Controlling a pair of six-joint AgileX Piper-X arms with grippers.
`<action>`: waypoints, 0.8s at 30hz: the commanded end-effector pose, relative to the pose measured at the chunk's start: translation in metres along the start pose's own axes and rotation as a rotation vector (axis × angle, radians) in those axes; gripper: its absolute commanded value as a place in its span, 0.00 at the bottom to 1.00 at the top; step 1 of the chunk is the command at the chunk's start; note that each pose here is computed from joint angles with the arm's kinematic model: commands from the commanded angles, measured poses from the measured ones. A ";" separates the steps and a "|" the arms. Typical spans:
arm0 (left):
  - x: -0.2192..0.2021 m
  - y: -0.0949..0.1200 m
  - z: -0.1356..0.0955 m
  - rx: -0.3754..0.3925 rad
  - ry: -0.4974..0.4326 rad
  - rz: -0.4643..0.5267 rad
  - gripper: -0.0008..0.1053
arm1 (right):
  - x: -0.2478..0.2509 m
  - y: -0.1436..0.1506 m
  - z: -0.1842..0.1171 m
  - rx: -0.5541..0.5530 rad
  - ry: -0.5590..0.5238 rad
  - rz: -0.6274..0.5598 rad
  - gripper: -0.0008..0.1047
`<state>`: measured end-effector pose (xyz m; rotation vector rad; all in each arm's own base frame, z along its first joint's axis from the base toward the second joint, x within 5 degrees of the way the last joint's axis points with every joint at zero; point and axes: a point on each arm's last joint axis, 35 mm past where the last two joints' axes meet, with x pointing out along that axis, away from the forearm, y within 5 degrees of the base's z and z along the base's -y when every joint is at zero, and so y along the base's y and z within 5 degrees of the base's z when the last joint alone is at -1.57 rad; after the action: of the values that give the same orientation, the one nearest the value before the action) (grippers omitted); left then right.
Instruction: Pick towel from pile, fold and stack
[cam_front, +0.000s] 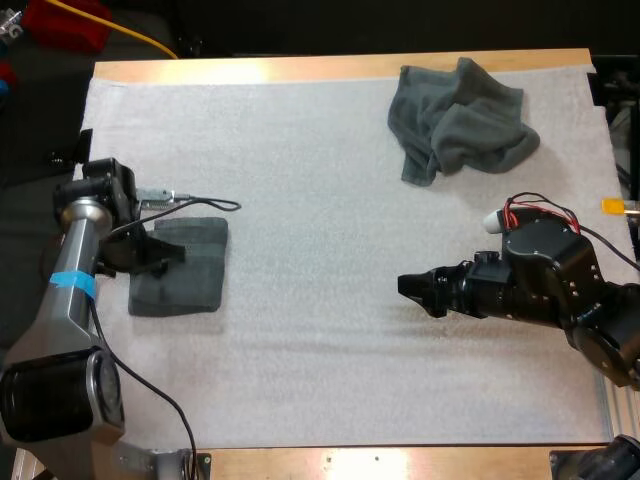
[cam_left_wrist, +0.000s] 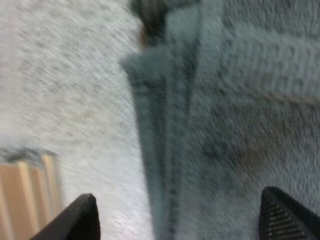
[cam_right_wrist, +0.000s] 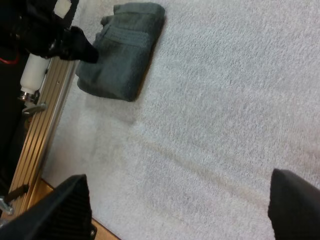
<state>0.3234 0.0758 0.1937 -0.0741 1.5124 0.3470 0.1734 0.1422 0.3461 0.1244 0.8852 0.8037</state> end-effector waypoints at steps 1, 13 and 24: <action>-0.014 0.003 0.004 -0.027 -0.055 0.018 0.60 | -0.002 0.000 0.001 -0.004 -0.008 0.014 0.68; -0.073 0.004 -0.004 -0.038 -0.222 -0.175 0.60 | -0.002 0.000 0.001 -0.005 -0.009 0.010 0.68; -0.127 -0.041 -0.034 0.098 -0.350 -0.292 0.60 | -0.004 -0.010 0.001 -0.128 -0.033 -0.178 0.68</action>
<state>0.3012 0.0078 0.3041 -0.1347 1.1623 0.0479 0.1784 0.1363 0.3447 -0.0309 0.8105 0.7162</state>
